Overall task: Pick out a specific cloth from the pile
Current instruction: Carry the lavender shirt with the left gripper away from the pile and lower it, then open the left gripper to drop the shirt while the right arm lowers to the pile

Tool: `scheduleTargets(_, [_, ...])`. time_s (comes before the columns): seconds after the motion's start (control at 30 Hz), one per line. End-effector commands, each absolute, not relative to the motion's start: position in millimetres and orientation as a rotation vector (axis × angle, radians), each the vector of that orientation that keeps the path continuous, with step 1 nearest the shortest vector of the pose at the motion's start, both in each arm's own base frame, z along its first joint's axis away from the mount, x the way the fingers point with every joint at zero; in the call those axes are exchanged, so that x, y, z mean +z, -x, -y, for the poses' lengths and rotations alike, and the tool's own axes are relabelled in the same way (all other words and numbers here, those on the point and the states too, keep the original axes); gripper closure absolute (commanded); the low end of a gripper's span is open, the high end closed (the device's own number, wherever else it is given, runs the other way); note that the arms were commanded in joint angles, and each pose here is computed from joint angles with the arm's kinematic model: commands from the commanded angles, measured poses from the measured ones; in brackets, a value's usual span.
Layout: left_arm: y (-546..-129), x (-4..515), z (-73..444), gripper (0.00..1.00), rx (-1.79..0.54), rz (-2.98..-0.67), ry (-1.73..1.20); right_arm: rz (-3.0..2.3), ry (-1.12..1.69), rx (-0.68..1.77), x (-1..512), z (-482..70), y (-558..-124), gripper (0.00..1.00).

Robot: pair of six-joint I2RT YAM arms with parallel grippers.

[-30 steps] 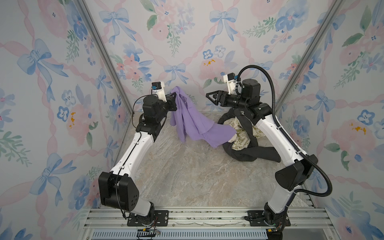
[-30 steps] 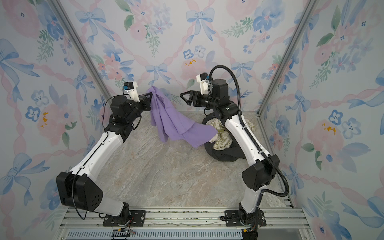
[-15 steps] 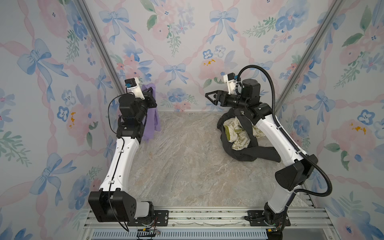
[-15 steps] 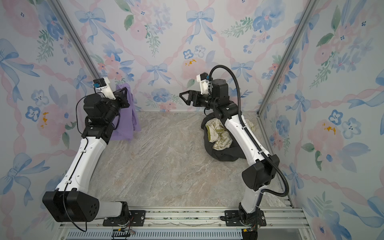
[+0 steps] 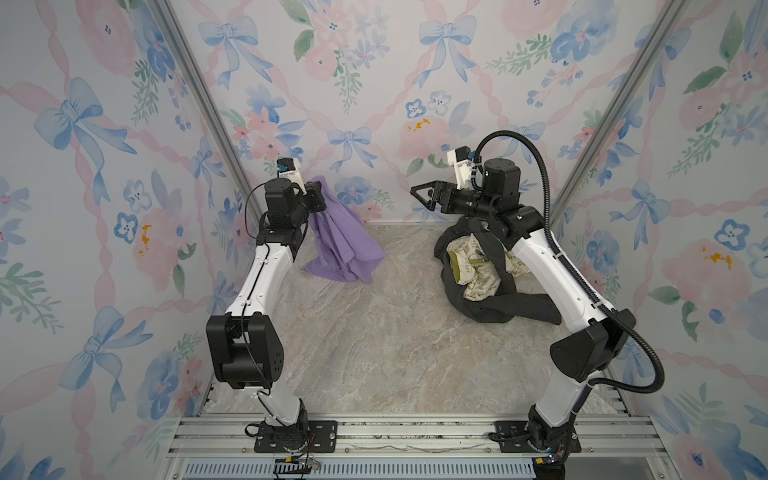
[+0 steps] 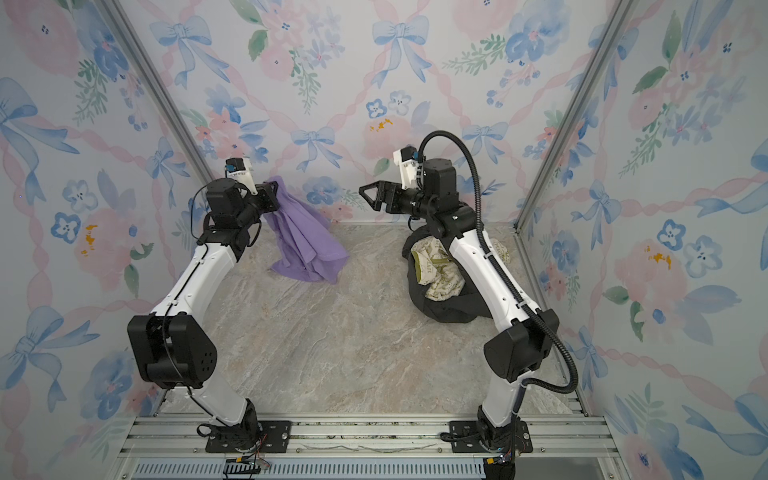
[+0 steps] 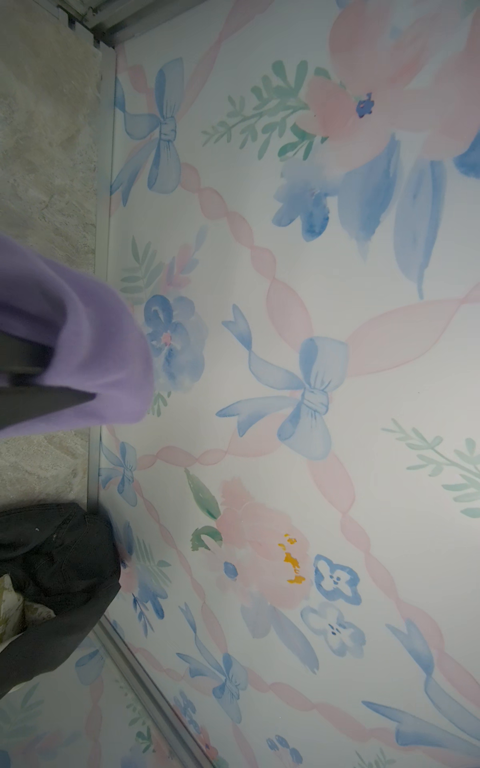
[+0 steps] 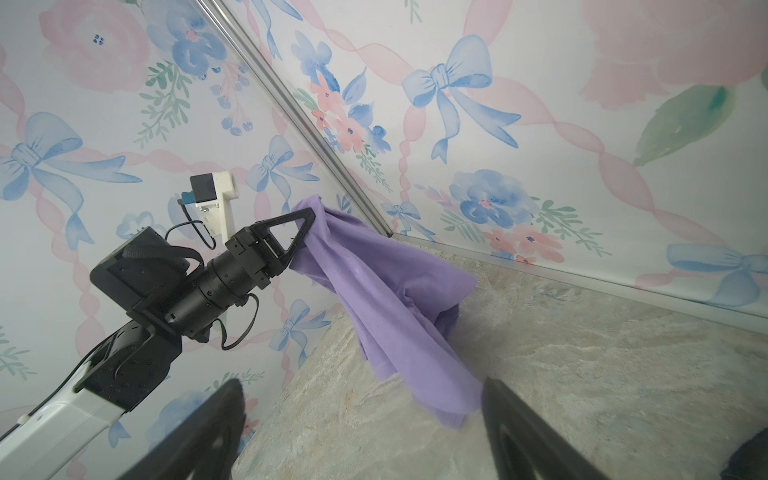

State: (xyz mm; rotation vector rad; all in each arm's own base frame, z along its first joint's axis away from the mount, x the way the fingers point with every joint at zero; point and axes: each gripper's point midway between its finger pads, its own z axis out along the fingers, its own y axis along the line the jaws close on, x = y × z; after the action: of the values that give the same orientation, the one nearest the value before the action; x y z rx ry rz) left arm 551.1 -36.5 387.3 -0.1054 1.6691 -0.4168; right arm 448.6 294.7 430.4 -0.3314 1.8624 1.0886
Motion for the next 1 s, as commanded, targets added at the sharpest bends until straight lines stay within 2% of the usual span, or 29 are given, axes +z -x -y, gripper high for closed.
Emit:
scheduleTargets(0.0, [-552.3,444.1,40.1,1.00,-0.448,-1.522,0.066,-1.866,0.318,1.056,431.6,-285.1,-448.3,0.09])
scheduleTargets(0.13, [-551.9,432.2,40.9,1.00,-0.466,-1.548,0.083,-1.868,0.308,1.043,430.8,-280.2,-448.8,0.09])
scheduleTargets(0.3, [-528.6,377.5,34.9,1.00,-0.443,-1.655,0.147,-1.878,0.298,1.034,425.4,-276.6,-449.5,0.08])
scheduleTargets(0.8, [-390.3,210.5,-17.7,1.00,-0.208,-1.906,0.532,-1.922,0.296,1.064,402.2,-280.8,-458.4,0.06])
scheduleTargets(0.9, [-370.3,191.4,-25.2,0.72,-0.176,-1.952,0.616,-1.925,0.299,1.068,401.0,-281.4,-458.5,0.06])
scheduleTargets(0.97, [-356.5,183.4,-29.0,0.43,-0.160,-1.966,0.659,-1.925,0.301,1.063,400.9,-280.2,-458.4,0.06])
